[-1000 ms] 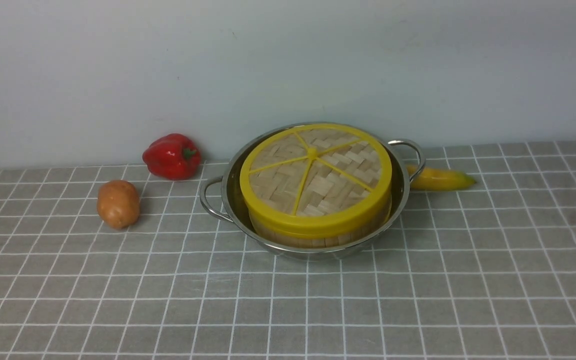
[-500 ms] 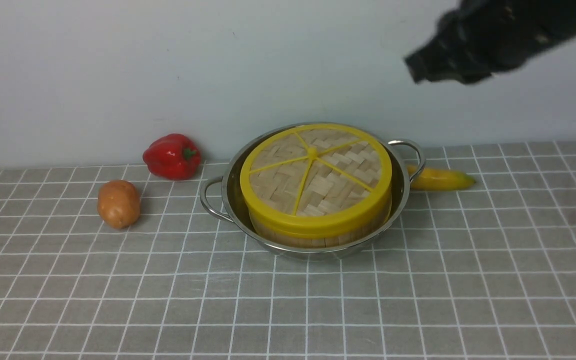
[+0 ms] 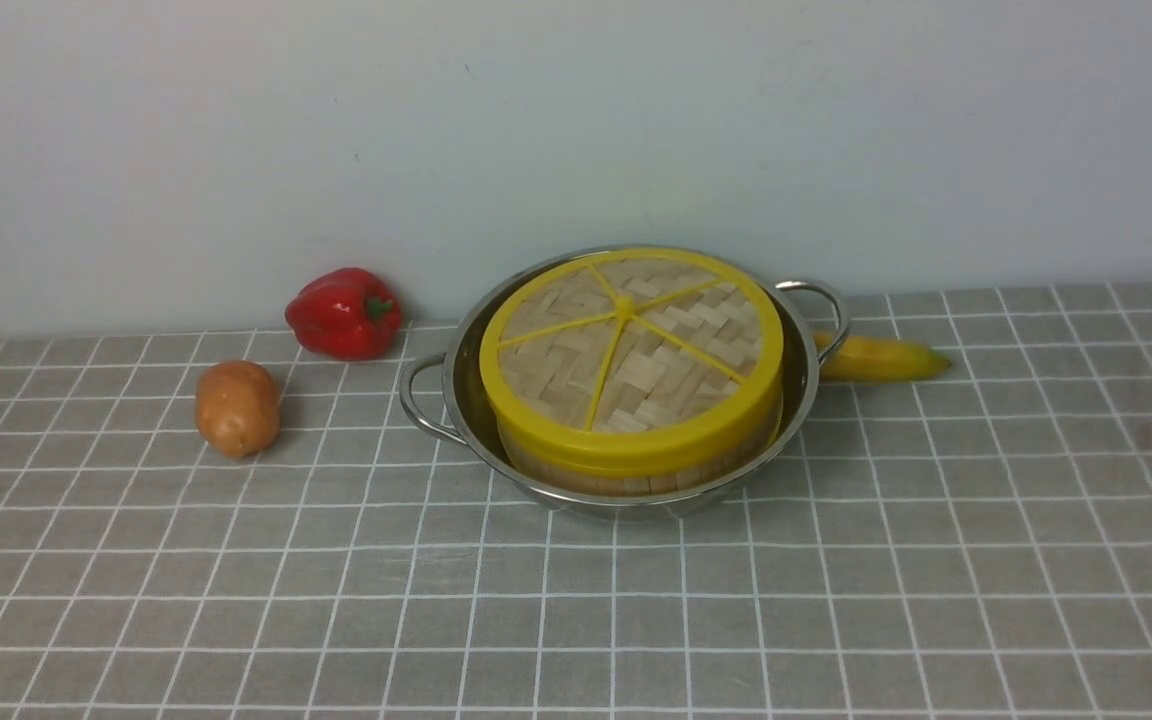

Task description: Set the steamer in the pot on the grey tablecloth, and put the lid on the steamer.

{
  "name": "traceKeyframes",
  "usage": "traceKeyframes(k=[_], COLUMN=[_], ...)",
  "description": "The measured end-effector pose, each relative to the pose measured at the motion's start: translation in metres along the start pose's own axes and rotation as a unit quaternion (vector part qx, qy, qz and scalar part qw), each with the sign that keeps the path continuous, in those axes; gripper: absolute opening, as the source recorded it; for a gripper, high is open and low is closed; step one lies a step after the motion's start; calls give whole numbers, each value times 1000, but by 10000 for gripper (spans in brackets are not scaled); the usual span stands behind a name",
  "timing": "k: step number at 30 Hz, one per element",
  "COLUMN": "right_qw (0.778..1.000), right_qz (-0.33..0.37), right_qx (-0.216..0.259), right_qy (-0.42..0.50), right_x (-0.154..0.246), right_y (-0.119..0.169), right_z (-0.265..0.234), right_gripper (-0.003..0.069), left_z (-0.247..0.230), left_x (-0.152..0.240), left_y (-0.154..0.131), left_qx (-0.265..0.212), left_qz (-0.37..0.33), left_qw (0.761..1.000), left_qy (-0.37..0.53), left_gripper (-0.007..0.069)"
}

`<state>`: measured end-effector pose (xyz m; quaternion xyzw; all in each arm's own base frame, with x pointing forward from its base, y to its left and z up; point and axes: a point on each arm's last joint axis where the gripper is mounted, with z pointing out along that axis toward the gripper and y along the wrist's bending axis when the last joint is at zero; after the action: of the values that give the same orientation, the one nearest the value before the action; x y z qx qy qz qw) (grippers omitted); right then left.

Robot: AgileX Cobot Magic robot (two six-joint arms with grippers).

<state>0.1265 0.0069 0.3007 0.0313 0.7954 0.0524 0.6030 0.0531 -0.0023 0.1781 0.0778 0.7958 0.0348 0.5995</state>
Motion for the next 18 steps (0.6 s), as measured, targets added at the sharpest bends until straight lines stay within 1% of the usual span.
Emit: traceKeyframes(k=[3,4,6,7,10,14,18], right_qw=[1000,999,998,998,993,993,994], right_qz=[-12,-12,-34,-36,-59,-47,-41], right_qx=[8,7,6,6,2,-1,2], right_qy=[-27,-29,-52,-56,-98,-110,-98], right_x=[27,29,53,53,79,97,107], right_y=[-6,-6,-10,-10,-12,-15,-16], right_z=[-14,-14,-23,-24,-34,-36,-35], right_gripper=[96,97,104,104,117,132,141], left_z=[0,0,0,0,0,0,0], left_x=[0,0,0,0,0,0,0], left_y=[0,0,0,0,0,0,0], left_qx=[0,0,0,0,0,0,0], left_qz=[0,0,0,0,0,0,0], left_qw=[1000,1000,1000,1000,1000,1000,1000], left_qy=[0,0,0,0,0,0,0], left_gripper=[243,243,243,243,243,243,243])
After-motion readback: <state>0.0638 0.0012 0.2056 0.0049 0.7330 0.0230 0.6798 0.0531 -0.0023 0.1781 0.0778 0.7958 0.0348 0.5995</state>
